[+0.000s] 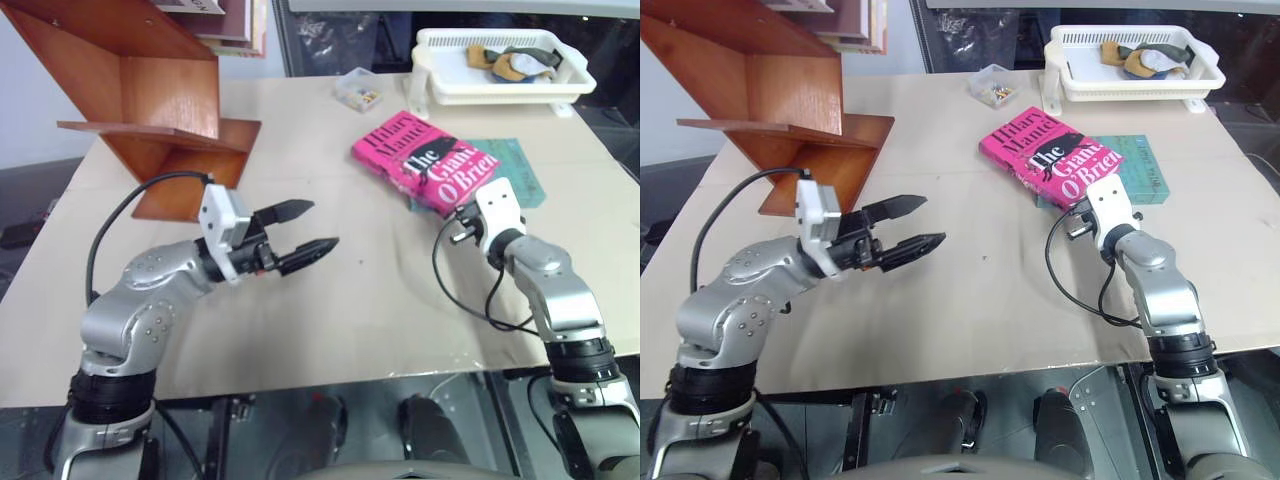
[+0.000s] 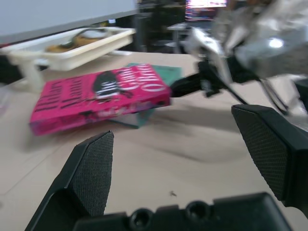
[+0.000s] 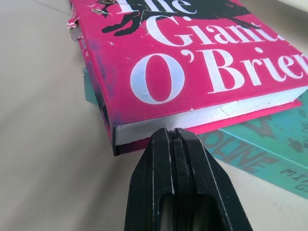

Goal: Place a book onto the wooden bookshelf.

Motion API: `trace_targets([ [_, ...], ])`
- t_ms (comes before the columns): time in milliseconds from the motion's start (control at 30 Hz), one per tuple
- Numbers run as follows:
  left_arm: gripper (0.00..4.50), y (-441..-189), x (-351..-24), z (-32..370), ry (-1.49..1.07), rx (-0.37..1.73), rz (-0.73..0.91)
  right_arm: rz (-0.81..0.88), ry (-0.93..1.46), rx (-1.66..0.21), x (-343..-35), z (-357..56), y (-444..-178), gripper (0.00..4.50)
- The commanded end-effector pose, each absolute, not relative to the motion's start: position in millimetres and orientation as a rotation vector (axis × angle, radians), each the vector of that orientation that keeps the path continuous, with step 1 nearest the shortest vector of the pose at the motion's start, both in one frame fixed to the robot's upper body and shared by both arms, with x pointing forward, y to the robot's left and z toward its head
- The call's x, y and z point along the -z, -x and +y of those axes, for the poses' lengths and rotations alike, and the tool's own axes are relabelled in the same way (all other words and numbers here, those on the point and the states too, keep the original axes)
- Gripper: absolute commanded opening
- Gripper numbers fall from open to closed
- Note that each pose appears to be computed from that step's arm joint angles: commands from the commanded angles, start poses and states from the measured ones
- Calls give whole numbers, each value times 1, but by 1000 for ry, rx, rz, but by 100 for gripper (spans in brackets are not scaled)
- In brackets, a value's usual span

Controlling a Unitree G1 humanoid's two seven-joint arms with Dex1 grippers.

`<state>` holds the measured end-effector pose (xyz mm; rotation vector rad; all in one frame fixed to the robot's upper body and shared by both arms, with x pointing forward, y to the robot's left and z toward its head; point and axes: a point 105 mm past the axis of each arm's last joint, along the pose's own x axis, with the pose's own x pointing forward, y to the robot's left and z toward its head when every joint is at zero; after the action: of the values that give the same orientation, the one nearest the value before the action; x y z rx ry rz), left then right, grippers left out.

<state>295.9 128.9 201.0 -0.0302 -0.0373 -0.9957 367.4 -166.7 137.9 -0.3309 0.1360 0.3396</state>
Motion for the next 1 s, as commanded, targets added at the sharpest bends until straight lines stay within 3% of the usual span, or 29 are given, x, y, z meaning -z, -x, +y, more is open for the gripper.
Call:
trace_targets([
  [33, 450, -314, -200, 126, 123, 891, 25, 91, 319, -358, -158, -174, -347, 30],
  [133, 450, -333, -194, 106, 302, 868, 121, 55, 295, -393, -167, -170, -314, 118],
  [233, 450, -358, -177, 82, 462, 806, 269, -27, 273, -495, -181, -148, -273, 261],
  [333, 450, -384, -165, 58, 616, 729, 370, -86, 295, -491, -193, -139, -251, 386],
  [600, 450, -436, -153, -5, 1015, 543, 492, -190, 406, -360, -212, -134, -256, 386],
  [800, 450, -441, -167, -37, 1114, 544, 468, -179, 411, -241, -215, -150, -275, 386],
  [1000, 450, -440, -164, -43, 1075, 563, 481, -110, 413, -178, -207, -166, -283, 386],
])
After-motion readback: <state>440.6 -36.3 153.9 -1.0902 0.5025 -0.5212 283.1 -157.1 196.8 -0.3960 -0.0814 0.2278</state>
